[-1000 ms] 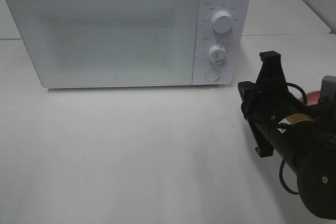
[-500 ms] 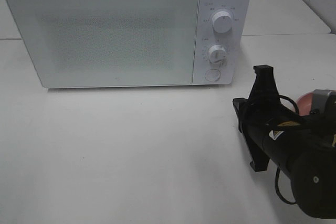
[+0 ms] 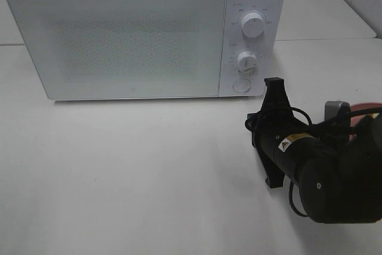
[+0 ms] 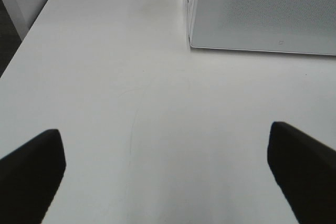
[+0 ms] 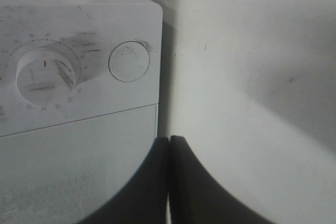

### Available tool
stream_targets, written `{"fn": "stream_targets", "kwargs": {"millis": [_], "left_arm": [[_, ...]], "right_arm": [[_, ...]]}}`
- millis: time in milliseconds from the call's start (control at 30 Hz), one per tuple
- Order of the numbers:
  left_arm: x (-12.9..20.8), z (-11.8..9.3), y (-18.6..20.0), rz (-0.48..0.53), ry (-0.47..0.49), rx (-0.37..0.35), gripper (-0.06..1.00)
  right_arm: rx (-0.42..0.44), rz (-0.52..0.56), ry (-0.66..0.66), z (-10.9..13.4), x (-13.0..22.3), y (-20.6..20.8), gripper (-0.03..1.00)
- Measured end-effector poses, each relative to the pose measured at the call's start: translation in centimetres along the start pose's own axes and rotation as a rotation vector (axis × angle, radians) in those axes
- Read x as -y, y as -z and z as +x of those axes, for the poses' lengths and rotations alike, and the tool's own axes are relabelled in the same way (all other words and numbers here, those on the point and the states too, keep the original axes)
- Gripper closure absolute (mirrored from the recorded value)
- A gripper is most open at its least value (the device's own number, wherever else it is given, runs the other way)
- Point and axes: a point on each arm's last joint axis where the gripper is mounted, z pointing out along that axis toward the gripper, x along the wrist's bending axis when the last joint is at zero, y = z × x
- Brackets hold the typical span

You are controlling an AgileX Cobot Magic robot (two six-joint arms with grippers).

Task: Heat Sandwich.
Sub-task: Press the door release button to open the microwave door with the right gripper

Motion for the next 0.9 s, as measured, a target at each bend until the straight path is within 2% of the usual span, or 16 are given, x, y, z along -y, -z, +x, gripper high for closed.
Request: {"fn": "stream_targets", "kwargs": {"millis": [600, 900], "left_arm": [[0.0, 0.0, 0.0, 0.0, 0.0, 0.0, -0.05], [0.0, 0.0, 0.0, 0.0, 0.0, 0.0, -0.05]], "right_arm": [[-0.049, 0.032, -0.031, 2.4, -1.0, -5.8, 0.96], [-0.048, 0.024, -0.035, 2.1, -0.8, -7.4, 0.96]]}}
